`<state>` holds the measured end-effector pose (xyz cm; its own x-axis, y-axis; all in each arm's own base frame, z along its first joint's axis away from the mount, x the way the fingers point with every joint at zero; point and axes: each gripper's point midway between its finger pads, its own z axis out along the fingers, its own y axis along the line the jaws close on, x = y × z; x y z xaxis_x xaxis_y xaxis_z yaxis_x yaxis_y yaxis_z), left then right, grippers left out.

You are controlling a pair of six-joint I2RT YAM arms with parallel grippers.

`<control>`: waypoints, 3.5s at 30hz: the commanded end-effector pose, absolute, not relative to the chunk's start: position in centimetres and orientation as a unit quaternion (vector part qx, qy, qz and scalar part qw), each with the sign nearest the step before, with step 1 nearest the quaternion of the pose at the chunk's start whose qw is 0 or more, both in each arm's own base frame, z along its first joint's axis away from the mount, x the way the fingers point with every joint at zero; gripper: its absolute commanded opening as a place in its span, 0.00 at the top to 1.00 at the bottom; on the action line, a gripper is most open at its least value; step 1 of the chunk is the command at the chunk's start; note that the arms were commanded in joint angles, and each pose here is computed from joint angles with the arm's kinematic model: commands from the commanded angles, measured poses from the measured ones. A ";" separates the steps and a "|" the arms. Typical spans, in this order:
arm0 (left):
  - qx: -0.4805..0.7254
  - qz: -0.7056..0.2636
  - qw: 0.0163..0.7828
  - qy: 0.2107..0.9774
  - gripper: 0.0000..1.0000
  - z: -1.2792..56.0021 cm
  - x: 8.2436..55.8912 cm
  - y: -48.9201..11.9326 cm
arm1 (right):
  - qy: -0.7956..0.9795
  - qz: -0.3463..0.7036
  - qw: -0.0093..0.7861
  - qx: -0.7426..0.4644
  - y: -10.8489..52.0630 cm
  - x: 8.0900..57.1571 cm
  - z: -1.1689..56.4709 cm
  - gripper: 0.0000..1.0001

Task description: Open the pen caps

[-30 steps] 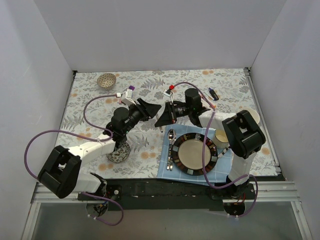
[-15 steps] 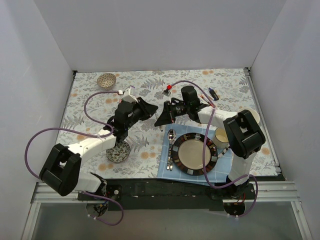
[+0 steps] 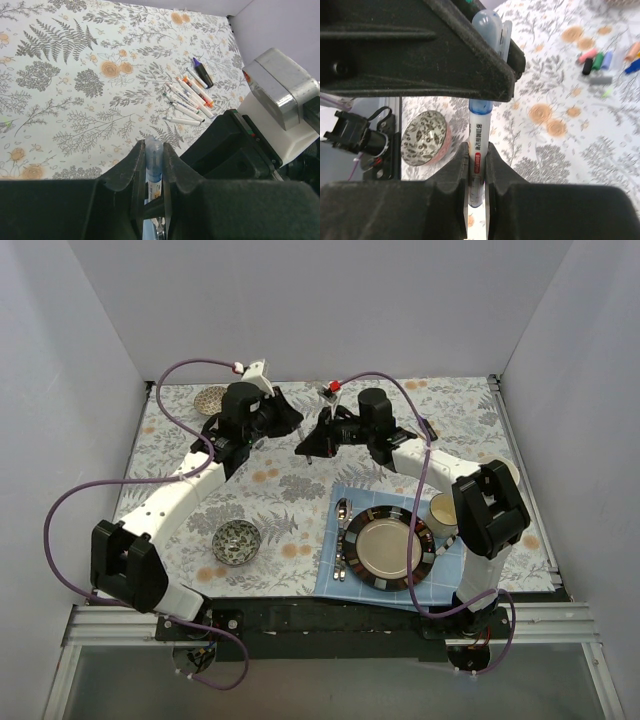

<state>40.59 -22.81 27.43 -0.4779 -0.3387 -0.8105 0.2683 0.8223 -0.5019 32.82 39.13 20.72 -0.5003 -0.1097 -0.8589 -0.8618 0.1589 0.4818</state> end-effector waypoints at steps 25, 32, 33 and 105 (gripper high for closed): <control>-0.111 0.011 0.848 0.518 1.00 51.4 43.1 -3.5 | 0.654 0.636 0.137 -0.385 38.7 22.6 17.5 0.99; -0.149 -0.005 0.850 0.506 1.00 53.2 43.4 -1.7 | 0.647 0.638 0.140 -0.394 38.8 22.1 17.8 0.99; -0.154 -0.007 0.850 0.503 1.00 53.6 43.5 -1.3 | 0.646 0.638 0.140 -0.396 38.9 22.0 17.9 0.99; -0.088 -0.486 0.474 0.729 0.66 25.9 33.3 -25.9 | 0.649 0.598 0.224 -0.413 36.1 25.5 19.1 0.99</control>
<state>32.55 -26.07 24.19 -0.5830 -0.5802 -0.5687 0.3031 0.4942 -0.8148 25.56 35.62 19.07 -0.5607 -0.2684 -0.7833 -0.8050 -0.0449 0.5916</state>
